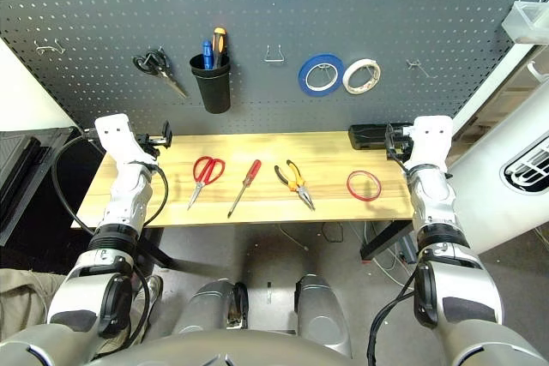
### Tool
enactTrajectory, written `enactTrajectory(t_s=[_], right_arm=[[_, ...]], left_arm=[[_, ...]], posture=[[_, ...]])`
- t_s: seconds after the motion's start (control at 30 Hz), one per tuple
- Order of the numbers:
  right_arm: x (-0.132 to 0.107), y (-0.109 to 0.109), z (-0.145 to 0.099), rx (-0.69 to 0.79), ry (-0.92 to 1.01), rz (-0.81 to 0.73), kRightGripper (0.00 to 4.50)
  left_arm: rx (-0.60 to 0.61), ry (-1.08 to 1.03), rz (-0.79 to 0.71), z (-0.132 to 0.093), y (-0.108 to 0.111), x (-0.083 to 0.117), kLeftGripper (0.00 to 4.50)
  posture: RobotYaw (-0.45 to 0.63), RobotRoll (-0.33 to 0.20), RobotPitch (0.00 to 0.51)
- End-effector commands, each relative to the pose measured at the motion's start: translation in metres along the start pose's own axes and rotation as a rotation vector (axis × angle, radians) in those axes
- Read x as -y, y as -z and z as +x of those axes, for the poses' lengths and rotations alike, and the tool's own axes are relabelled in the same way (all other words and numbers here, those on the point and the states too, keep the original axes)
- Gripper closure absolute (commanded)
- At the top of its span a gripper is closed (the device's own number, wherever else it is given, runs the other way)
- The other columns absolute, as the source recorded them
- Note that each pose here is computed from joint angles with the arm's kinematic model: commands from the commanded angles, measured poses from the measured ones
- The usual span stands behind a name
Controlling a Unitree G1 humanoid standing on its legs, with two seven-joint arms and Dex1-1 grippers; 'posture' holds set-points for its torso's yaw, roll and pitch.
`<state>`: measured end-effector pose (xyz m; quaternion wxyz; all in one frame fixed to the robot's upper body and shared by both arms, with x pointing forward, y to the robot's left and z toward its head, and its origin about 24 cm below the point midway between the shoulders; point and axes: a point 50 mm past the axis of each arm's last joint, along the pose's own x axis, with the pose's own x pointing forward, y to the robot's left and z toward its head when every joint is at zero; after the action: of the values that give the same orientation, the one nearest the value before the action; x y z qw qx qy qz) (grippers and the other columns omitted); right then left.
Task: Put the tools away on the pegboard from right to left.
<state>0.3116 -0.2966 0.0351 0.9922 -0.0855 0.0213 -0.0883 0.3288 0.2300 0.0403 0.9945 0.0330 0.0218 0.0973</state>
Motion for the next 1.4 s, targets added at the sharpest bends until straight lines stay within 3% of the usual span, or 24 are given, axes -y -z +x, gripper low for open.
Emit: enactTrajectory(t_s=[0.03, 0.17, 0.33, 0.6, 0.87, 1.1, 1.4], right_arm=[[-0.001, -0.003, 0.001, 0.005, -0.013, 0.017, 0.0], [-0.006, -0.006, 0.003, -0.006, -0.057, 0.068, 0.0], [-0.002, -0.024, 0.004, -0.016, -0.137, 0.067, 0.0], [-0.01, -0.035, -0.002, -0.284, -0.185, 0.009, 0.0], [-0.033, -0.049, -0.009, -0.444, -0.267, 0.018, 0.0], [-0.044, -0.049, -0.006, -0.582, -0.278, 0.038, 0.0], [-0.045, -0.028, -0.008, -0.688, -0.241, 0.03, 0.0]], left_arm=[[-0.008, -0.004, 0.011, -0.003, 0.004, -0.003, 0.05], [-0.006, 0.009, 0.021, -0.004, 0.003, -0.005, 0.05], [0.027, 0.097, 0.06, -0.007, -0.007, -0.011, 0.05], [0.027, 0.418, 0.06, -0.022, -0.025, -0.018, 0.05], [-0.035, 0.826, 0.003, -0.051, -0.051, 0.002, 0.05], [-0.14, 1.191, 0.061, -0.084, -0.062, 0.039, 0.05], [-0.137, 1.317, 0.123, -0.083, -0.063, 0.07, 0.05]], posture=[[-0.05, 0.0, 0.032], [-0.06, 0.0, 0.05], [-0.09, 0.0, 0.087], [-0.11, 0.0, 0.172], [-0.08, 0.0, 0.246], [-0.05, 0.0, 0.302], [-0.06, 0.0, 0.323]])
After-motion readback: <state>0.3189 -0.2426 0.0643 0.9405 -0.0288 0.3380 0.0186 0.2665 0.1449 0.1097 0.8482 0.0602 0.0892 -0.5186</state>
